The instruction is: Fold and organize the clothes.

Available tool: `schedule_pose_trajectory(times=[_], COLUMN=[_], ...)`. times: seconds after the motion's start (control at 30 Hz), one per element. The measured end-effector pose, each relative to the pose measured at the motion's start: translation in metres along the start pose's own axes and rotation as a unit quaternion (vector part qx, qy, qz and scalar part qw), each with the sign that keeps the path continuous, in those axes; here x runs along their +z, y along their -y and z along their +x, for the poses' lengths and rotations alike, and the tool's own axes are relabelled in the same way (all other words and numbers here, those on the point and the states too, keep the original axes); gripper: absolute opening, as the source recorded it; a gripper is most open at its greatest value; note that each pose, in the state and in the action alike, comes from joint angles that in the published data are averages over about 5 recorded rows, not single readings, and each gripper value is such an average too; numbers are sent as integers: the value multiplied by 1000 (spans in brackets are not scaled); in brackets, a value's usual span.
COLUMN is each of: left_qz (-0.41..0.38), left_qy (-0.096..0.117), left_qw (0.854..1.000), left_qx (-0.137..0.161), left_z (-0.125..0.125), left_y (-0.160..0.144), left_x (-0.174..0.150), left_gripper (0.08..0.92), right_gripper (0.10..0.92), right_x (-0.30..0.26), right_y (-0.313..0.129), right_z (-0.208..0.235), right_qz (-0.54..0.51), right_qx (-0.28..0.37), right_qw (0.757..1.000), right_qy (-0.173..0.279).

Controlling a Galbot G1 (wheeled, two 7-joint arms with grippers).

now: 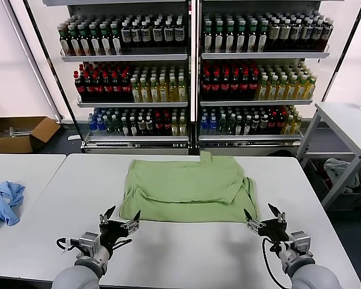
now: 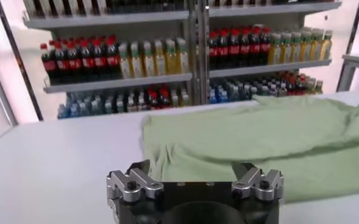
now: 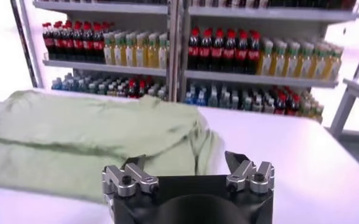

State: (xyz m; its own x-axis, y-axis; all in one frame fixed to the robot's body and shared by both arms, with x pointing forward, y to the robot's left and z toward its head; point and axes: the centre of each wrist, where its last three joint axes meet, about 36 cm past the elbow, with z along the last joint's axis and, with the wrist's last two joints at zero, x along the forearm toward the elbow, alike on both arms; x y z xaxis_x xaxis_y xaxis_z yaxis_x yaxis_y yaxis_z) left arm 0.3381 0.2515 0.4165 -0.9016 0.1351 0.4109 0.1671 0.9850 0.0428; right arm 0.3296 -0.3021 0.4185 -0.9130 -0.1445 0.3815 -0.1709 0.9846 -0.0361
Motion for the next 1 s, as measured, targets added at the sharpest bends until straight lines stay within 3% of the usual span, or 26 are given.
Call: schedule_pose_trajectory(times=[0.3, 0.77, 1.0], left_qz=[11, 42, 49], left_qy=[-23, -31, -33], left_qw=[1000, 999, 998], left_qx=[-9, -12, -10], left_z=[-16, -40, -49], left_y=[-12, -26, -29], left_x=[11, 9, 9], left_gripper=[823, 820, 702], right_gripper=[823, 823, 781], right_x=[9, 17, 22], right_y=[5, 2, -2], right_z=[0, -9, -17], right_qz=[-13, -23, -21], right_qx=[0, -5, -8], right_qw=[1000, 1000, 1000], right_qy=[-5, -8, -7])
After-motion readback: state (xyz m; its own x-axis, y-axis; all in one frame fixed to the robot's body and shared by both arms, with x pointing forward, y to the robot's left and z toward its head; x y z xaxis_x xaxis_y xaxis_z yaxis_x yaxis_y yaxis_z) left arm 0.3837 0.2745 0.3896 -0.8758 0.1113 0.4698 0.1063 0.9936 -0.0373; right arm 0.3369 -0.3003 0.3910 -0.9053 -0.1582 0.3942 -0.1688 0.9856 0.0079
